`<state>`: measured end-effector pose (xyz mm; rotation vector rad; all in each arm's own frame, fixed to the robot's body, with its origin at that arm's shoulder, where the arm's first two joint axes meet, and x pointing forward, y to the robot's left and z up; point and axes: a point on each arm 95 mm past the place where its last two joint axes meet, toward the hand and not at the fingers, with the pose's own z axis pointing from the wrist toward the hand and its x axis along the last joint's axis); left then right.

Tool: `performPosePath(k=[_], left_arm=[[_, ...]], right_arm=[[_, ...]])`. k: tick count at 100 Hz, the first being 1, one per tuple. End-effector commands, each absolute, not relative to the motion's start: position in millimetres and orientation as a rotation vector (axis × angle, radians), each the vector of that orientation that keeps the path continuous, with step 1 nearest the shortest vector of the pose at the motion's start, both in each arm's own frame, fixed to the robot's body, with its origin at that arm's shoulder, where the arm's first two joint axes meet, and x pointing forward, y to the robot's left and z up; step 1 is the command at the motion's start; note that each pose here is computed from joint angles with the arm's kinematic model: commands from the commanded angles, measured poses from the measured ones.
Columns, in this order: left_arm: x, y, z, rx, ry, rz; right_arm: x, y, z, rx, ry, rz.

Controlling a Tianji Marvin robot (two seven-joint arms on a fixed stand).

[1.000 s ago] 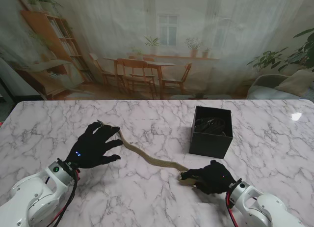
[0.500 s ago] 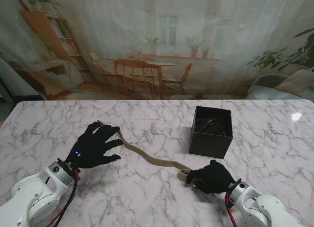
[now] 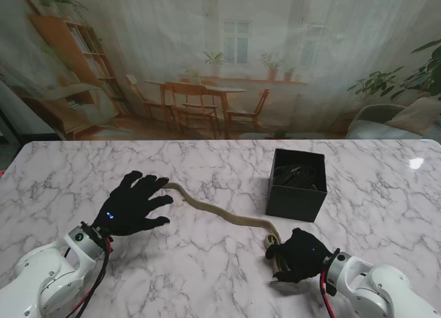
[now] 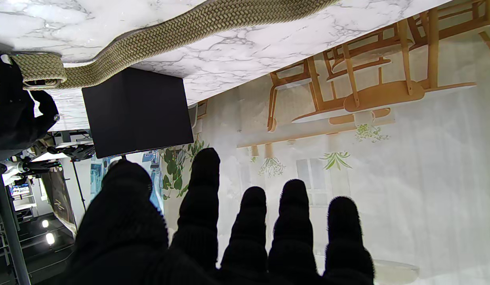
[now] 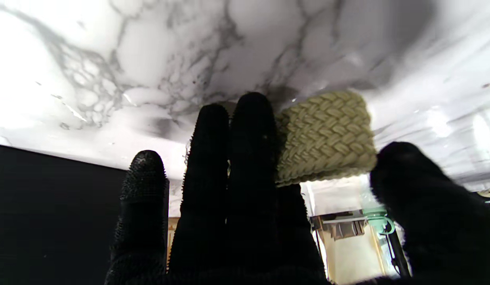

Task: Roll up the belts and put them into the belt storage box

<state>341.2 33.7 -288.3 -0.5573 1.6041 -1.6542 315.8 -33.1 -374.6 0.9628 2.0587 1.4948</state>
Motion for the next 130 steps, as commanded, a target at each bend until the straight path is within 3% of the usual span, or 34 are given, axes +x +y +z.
performPosePath(k=[1,59,130], left_arm=[[340.9,32.9,-290.0,-0.566,1.615,-1.65],[341.1,32.8,-289.8,-0.568,1.616,-1.65],[341.5,31.3,-290.2,-0.57,1.62,-1.654]], right_arm=[[309.9,-35.1,-376.1,0.972,2.108,1.464],[305.8,-39.9,-373.6,0.948,2.236,1.243],[306.5,-35.9,-391.0,0.777,2.15,1.229]])
